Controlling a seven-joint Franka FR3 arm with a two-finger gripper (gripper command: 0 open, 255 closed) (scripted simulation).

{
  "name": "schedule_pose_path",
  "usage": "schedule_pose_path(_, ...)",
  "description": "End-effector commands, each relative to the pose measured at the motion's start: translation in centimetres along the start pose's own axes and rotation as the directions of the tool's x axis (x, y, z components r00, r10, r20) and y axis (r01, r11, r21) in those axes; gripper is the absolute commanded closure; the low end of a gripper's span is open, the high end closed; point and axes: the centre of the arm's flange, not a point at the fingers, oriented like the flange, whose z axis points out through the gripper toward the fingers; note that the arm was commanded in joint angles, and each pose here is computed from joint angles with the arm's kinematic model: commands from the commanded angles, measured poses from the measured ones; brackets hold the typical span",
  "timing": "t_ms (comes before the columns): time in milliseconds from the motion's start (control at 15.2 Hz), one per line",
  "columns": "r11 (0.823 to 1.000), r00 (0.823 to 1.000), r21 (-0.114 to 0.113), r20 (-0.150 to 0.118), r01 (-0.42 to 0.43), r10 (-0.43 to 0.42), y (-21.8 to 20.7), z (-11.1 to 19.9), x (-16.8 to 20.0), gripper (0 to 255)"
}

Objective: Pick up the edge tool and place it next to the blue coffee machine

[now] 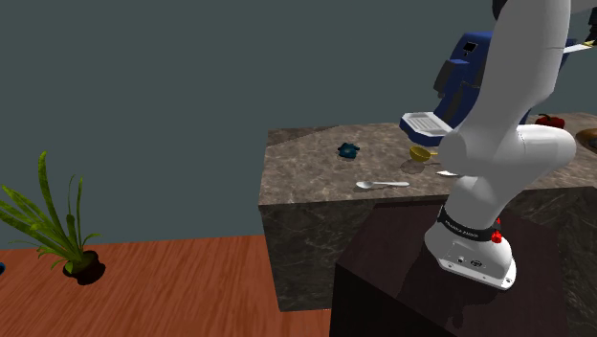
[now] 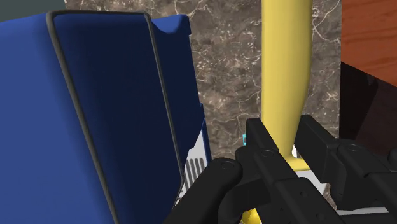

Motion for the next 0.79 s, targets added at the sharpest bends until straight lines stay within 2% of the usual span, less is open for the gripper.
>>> schedule_pose_path(0,1.000,1.000,0.000,0.000,0.000,0.000,-0.2,1.1,0.0,255)
schedule_pose_path(726,1.000,1.000,0.000,0.000,0.000,0.000,-1.2,6.9,0.3,255)
